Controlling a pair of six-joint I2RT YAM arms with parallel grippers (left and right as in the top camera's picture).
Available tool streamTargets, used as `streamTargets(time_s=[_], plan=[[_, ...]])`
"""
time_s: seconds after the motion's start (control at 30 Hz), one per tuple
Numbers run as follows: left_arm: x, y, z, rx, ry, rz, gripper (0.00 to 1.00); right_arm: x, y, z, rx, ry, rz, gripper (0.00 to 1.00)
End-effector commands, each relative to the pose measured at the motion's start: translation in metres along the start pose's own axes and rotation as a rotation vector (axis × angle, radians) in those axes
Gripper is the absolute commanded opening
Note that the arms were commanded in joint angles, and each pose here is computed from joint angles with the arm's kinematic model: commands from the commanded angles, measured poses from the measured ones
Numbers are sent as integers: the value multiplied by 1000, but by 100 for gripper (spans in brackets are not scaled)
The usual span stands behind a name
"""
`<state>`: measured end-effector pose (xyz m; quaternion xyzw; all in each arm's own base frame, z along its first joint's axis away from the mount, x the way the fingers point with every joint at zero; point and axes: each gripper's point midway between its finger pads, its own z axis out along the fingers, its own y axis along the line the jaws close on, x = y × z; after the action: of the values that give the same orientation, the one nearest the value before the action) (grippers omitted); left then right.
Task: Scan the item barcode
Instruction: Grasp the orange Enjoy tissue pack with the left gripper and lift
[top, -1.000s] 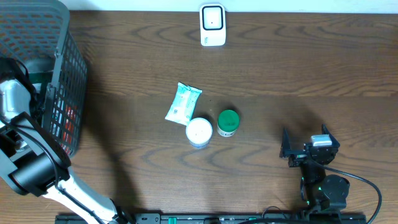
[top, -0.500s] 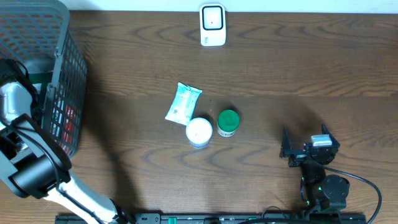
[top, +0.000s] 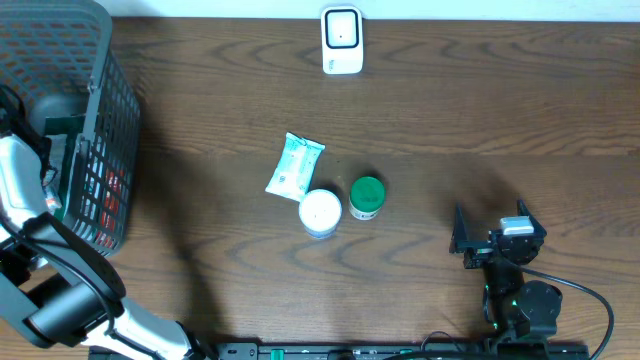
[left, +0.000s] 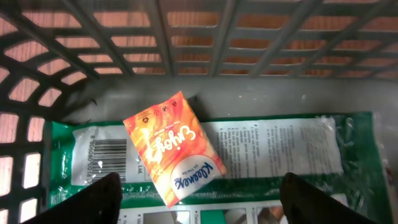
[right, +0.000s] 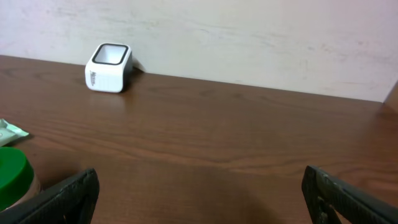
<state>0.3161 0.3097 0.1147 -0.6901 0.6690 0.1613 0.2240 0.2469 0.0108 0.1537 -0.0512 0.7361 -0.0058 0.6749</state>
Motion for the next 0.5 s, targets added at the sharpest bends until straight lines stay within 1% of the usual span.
streamTargets(time_s=[0.0,0.47], plan=[[14,10,22,-56,36,-93,83,1,0,0,1,4,11,99],[50,21,74,-164,113,-45,83,1,0,0,1,4,11,99]])
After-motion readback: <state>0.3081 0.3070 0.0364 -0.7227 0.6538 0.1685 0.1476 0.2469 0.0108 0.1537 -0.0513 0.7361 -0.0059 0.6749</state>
